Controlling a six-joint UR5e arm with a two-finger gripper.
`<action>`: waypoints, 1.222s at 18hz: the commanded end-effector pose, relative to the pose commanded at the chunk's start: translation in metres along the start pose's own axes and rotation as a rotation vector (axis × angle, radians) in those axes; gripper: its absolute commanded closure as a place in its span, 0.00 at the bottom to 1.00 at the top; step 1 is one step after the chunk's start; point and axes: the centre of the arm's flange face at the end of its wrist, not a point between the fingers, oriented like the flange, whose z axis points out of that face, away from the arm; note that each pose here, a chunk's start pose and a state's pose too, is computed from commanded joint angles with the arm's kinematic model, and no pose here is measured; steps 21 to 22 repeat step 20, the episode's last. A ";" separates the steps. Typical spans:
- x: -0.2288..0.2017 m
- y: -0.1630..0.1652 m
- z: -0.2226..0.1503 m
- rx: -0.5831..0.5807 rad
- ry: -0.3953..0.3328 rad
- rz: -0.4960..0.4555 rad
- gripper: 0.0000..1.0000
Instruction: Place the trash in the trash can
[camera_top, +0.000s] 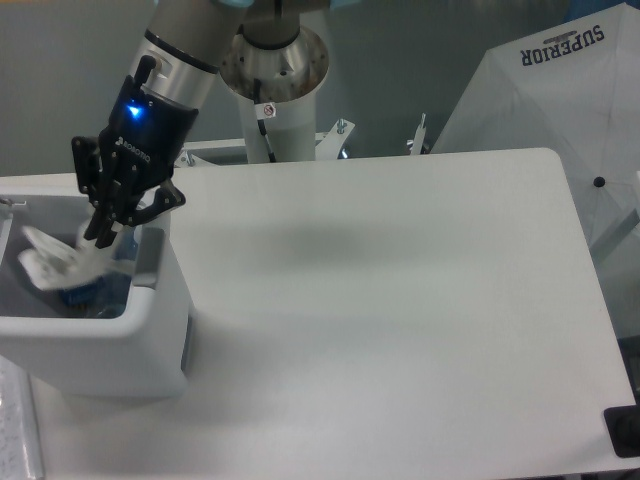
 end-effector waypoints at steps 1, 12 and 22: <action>0.002 -0.001 -0.003 0.004 -0.002 -0.048 0.00; -0.111 0.001 -0.092 0.058 -0.268 -0.129 0.00; -0.137 0.027 -0.096 -0.162 -0.528 -0.069 0.00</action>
